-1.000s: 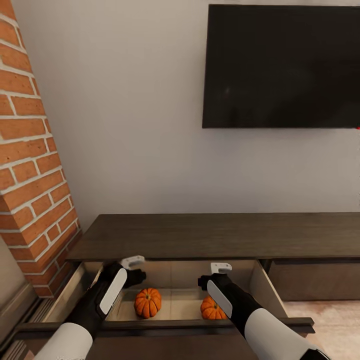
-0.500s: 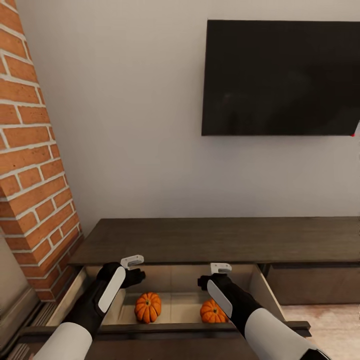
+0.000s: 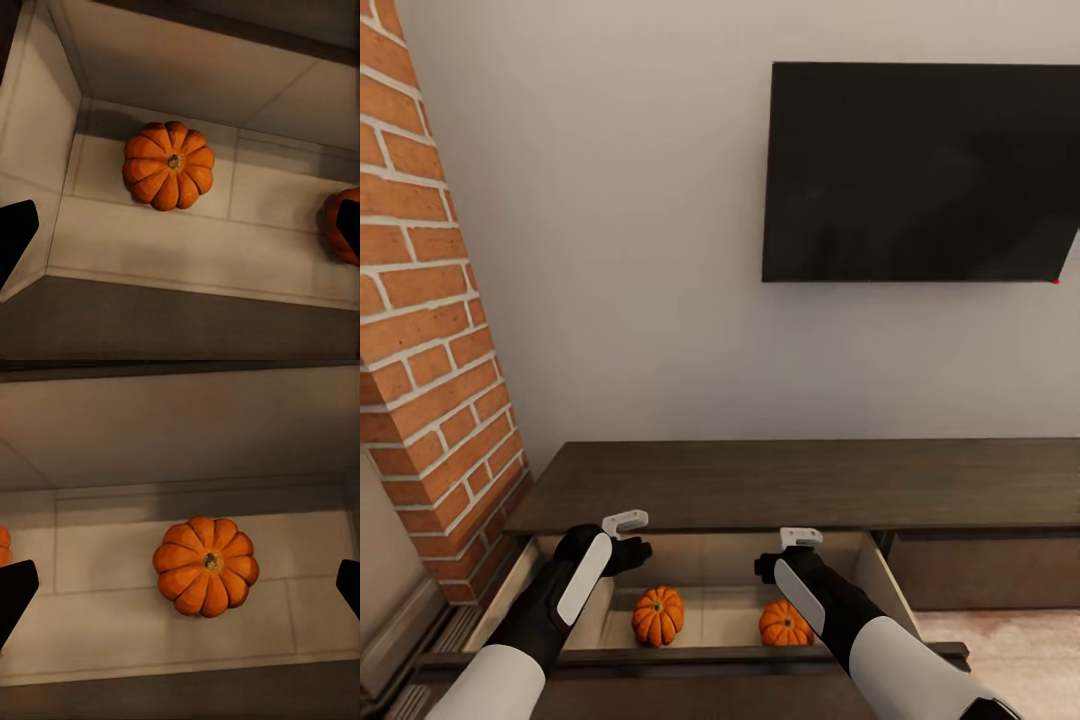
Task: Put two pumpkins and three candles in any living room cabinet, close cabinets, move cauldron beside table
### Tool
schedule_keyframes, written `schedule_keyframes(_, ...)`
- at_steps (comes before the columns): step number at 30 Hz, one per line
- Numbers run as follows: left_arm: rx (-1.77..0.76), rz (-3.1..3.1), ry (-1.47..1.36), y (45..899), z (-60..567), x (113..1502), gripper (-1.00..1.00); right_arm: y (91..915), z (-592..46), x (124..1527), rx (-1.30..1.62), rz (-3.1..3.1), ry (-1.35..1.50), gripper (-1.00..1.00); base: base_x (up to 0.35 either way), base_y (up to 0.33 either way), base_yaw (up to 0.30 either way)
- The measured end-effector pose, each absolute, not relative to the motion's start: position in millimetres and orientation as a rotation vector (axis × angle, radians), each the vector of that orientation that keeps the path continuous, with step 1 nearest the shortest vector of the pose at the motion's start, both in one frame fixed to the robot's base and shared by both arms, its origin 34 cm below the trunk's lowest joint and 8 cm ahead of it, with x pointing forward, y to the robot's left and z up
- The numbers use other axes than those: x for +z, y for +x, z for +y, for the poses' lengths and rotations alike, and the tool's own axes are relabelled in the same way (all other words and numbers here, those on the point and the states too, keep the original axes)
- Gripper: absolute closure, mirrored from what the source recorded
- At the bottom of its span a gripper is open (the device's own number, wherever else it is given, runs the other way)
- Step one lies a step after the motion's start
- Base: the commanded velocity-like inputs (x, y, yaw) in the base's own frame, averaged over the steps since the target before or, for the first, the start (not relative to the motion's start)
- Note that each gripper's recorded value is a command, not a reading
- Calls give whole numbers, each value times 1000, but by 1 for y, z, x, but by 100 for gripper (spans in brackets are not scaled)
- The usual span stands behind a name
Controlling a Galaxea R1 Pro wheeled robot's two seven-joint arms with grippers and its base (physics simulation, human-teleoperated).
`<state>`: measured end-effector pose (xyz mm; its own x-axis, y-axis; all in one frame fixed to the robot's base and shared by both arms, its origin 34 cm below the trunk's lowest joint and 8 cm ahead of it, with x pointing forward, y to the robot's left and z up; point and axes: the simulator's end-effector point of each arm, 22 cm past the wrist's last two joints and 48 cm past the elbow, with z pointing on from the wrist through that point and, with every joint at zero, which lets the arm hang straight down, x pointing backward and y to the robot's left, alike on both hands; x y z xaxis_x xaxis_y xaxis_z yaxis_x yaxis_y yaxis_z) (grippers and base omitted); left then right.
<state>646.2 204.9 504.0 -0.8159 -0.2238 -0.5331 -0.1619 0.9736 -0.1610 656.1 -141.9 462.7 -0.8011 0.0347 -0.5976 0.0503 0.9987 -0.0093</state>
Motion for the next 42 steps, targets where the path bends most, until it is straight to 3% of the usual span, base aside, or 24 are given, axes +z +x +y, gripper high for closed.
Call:
schedule_keyframes(18,-144,2544,-275,655,206,543,-100,665,-139,502,-19,2504,67,-100,-64,0,0)
schedule_keyframes(34,-144,2537,-273,664,207,580,-100,672,-138,536,-17,2505,66,-100,-298,0,0)
schedule_keyframes(42,-151,2519,-275,671,207,604,-100,675,-138,553,-17,2505,66,-100,-79,0,0)
